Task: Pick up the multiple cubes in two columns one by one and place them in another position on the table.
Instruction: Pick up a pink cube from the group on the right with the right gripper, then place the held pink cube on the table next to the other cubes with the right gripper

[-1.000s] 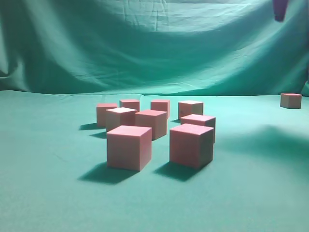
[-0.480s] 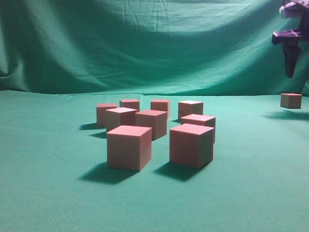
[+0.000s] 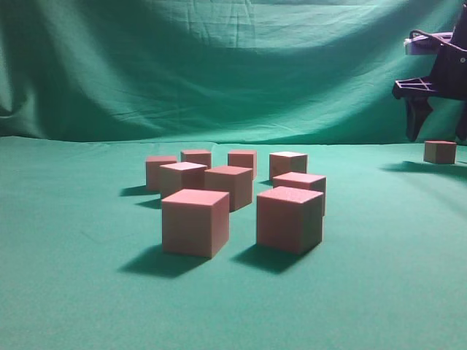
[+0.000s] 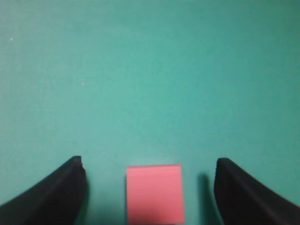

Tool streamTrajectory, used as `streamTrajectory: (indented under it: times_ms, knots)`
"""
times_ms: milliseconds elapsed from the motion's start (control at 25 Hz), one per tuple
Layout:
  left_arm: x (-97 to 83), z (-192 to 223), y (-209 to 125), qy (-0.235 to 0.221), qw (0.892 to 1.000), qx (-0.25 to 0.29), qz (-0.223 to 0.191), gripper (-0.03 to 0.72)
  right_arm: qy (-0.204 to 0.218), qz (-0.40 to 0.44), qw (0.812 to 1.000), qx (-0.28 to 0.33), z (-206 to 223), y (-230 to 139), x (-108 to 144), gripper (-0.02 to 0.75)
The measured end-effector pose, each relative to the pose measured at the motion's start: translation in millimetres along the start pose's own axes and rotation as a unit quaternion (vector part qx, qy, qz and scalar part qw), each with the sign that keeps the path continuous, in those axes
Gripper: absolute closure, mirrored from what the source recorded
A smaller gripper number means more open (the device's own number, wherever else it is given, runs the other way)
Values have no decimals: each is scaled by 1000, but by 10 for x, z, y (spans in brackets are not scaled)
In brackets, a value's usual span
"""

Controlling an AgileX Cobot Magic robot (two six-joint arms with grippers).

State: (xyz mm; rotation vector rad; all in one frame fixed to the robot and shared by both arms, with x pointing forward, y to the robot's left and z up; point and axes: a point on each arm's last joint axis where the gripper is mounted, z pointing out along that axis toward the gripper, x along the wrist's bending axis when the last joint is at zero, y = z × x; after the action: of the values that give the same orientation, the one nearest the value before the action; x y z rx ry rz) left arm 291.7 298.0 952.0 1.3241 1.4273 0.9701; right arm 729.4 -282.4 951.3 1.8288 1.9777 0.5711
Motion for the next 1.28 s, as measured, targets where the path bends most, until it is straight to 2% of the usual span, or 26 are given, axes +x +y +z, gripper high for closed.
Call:
streamTrajectory:
  times_ms: [160, 200, 280, 320, 360, 480, 520, 760, 840, 960, 1120, 1280]
  knots:
    - [0, 0, 0, 0, 1000, 0, 0, 688, 0, -1, 1000, 2, 91, -32, -1, 195]
    - [0, 0, 0, 0, 1000, 0, 0, 688, 0, -1, 1000, 5, 116, -44, -1, 240]
    - [0, 0, 0, 0, 1000, 0, 0, 688, 0, -1, 1000, 10, 171, -71, -1, 246]
    - [0, 0, 0, 0, 1000, 0, 0, 688, 0, -1, 1000, 11, 191, -80, -1, 300]
    - [0, 0, 0, 0, 1000, 0, 0, 688, 0, -1, 1000, 12, 201, -85, -1, 301]
    - [0, 0, 0, 0, 1000, 0, 0, 688, 0, -1, 1000, 7, 201, -76, -1, 454]
    - [0, 0, 0, 0, 1000, 0, 0, 688, 0, -1, 1000, 6, 201, -74, -2, 479]
    - [0, 0, 0, 0, 1000, 0, 0, 688, 5, 4, 1000, 22, 104, -7, 6, 470]
    - [0, 0, 0, 0, 1000, 0, 0, 688, 12, 7, 1000, 20, -76, 96, 27, 470]
    - [0, 0, 0, 0, 1000, 0, 0, 688, 27, 5, 1000, -8, -571, 306, 114, 470]
    - [0, 0, 0, 0, 1000, 0, 0, 688, 60, -9, 997, -57, -1401, 469, 391, 470]
    - [0, 0, 0, 0, 1000, 0, 0, 688, 92, -46, 991, -81, -2021, 442, 726, 470]
